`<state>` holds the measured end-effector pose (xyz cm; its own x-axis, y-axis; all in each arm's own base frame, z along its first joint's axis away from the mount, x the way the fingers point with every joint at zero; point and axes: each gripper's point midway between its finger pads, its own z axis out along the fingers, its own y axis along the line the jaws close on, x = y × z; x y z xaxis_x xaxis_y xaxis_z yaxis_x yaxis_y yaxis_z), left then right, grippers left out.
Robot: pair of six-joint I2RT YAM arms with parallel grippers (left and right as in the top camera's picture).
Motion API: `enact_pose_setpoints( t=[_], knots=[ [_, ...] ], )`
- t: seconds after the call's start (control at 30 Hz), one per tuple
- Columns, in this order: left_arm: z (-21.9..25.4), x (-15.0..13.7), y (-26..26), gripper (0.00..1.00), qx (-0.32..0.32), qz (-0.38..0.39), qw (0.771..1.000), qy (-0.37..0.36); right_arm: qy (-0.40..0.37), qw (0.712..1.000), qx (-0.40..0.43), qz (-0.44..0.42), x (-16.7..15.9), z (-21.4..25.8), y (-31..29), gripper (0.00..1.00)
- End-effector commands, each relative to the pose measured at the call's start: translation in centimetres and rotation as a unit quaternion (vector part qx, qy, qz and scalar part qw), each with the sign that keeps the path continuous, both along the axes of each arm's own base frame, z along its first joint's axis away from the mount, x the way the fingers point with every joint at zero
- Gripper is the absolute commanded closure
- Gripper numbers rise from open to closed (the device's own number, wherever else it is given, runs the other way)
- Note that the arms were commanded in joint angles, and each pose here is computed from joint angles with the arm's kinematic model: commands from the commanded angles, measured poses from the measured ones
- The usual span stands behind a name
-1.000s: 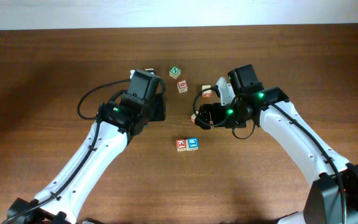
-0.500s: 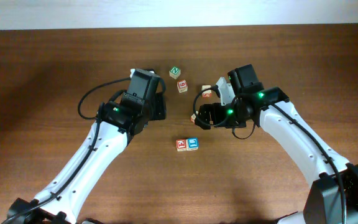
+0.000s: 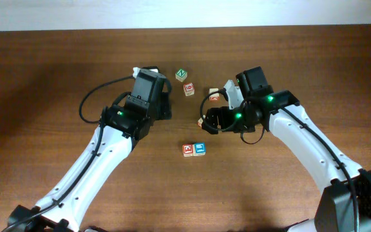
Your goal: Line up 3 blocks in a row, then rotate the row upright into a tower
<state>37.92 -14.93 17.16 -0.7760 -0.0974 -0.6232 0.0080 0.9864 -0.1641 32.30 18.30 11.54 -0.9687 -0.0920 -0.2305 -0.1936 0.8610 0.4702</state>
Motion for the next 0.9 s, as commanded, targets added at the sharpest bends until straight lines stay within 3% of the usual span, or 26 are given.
enact_pose_setpoints(
  t=[0.0, 0.87],
  knots=[
    [0.8, 0.27, 0.34, 0.98, 0.002, 0.006, 1.0, -0.013, -0.02, 1.0, 0.0, -0.003, 0.61, 1.17, -0.17, 0.02],
    [0.65, 0.12, 0.39, 1.0, 0.004, 0.006, 1.0, -0.009, -0.02, 1.0, 0.0, -0.003, 0.61, 1.17, -0.17, 0.02]
  ],
)
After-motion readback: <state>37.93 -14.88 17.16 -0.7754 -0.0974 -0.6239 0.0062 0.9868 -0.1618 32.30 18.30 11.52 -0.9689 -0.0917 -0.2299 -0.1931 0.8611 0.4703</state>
